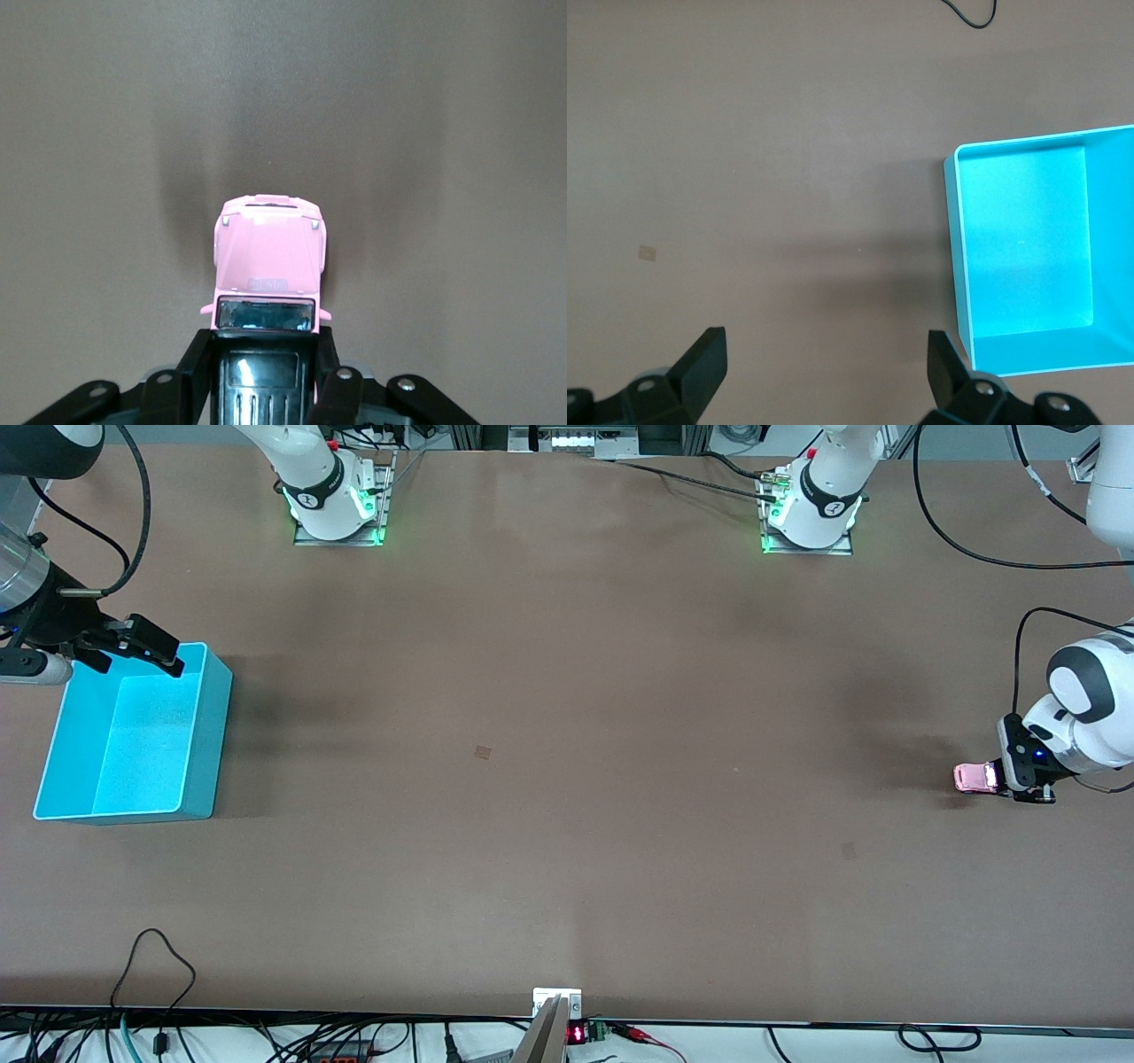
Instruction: Wind and store pink jeep toy
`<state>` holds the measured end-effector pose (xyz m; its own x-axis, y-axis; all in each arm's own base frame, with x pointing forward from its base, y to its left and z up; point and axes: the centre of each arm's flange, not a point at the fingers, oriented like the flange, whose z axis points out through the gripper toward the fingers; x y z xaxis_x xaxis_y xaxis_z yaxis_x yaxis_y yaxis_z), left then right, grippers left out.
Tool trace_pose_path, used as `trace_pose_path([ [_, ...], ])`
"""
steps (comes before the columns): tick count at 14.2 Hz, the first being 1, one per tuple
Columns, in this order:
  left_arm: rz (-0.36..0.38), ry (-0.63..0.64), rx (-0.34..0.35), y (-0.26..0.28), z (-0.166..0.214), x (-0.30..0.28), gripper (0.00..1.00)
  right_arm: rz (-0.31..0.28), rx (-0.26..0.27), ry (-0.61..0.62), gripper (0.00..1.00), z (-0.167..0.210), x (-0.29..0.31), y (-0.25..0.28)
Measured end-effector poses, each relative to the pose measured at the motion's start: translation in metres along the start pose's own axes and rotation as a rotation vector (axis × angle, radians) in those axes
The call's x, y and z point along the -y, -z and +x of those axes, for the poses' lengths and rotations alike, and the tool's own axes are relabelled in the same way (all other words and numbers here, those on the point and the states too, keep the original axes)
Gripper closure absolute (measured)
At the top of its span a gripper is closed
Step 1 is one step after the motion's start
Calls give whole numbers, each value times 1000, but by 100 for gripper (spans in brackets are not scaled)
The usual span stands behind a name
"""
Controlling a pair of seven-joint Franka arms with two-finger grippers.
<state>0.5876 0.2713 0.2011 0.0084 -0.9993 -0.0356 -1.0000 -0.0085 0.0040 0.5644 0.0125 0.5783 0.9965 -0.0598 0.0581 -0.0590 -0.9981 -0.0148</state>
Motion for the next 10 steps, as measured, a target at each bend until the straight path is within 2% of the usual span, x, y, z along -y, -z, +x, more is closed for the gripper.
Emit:
trace_pose_path([
  [3,-8,-4,-4,-1,0,0,48,0,0,0,0,0,0,0],
  [6,-129,-28,-57,-21,12,-3,22,0,0,0,0,0,0,0],
  [8,-180,-52,-76,-6,23,10,3,0,0,0,0,0,0,0],
  [10,-206,-61,-75,23,38,26,0,0,0,0,0,0,0,0],
])
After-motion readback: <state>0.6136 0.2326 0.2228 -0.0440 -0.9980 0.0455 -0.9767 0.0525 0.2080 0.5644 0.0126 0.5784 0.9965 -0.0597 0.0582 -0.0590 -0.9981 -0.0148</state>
